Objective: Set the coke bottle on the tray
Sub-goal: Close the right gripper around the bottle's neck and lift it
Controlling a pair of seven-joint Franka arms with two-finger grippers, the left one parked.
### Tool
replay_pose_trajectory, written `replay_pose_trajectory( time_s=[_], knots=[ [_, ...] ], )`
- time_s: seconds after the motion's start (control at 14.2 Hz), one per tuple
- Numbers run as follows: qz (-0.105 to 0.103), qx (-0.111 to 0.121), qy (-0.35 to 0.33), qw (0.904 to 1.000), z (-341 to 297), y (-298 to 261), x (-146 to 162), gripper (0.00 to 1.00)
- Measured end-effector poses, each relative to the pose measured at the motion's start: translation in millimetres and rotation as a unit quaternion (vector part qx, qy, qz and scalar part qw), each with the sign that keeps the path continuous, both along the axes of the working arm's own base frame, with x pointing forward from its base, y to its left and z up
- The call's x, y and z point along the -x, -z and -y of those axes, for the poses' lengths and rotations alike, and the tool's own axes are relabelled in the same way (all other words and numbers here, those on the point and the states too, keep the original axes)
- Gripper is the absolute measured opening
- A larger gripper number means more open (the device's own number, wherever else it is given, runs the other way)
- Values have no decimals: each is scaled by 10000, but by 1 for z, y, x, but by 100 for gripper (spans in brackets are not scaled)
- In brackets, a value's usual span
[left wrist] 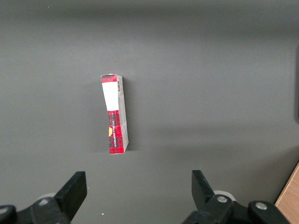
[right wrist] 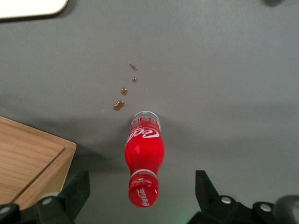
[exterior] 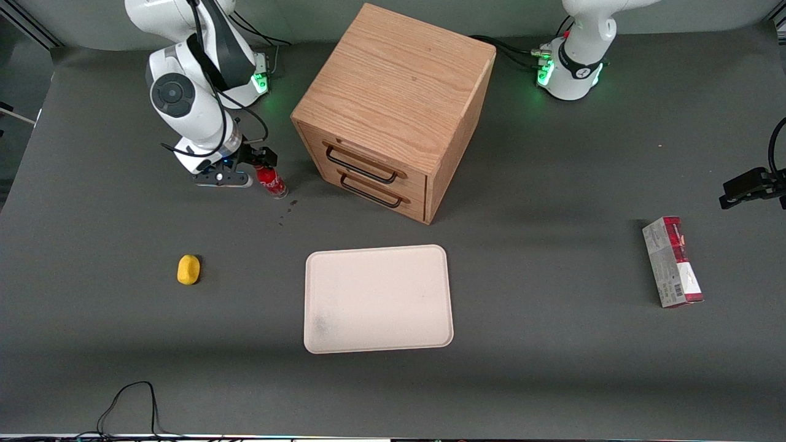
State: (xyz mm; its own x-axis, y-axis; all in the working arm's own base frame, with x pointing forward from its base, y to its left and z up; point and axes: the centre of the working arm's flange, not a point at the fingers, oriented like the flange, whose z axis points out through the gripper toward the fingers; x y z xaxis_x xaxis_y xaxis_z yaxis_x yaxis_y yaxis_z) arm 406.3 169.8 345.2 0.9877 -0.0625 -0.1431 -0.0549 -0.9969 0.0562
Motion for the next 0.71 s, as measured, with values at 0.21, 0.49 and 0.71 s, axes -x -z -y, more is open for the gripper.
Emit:
replay_pose_trajectory(
  time_s=[0.21, 0.49, 0.71],
  knots=[
    [45, -13, -21, 10000, 0, 8, 5, 100],
    [67, -17, -19, 10000, 2, 15, 8, 100],
    [147, -42, -37, 9999, 2, 20, 13, 100]
  ],
)
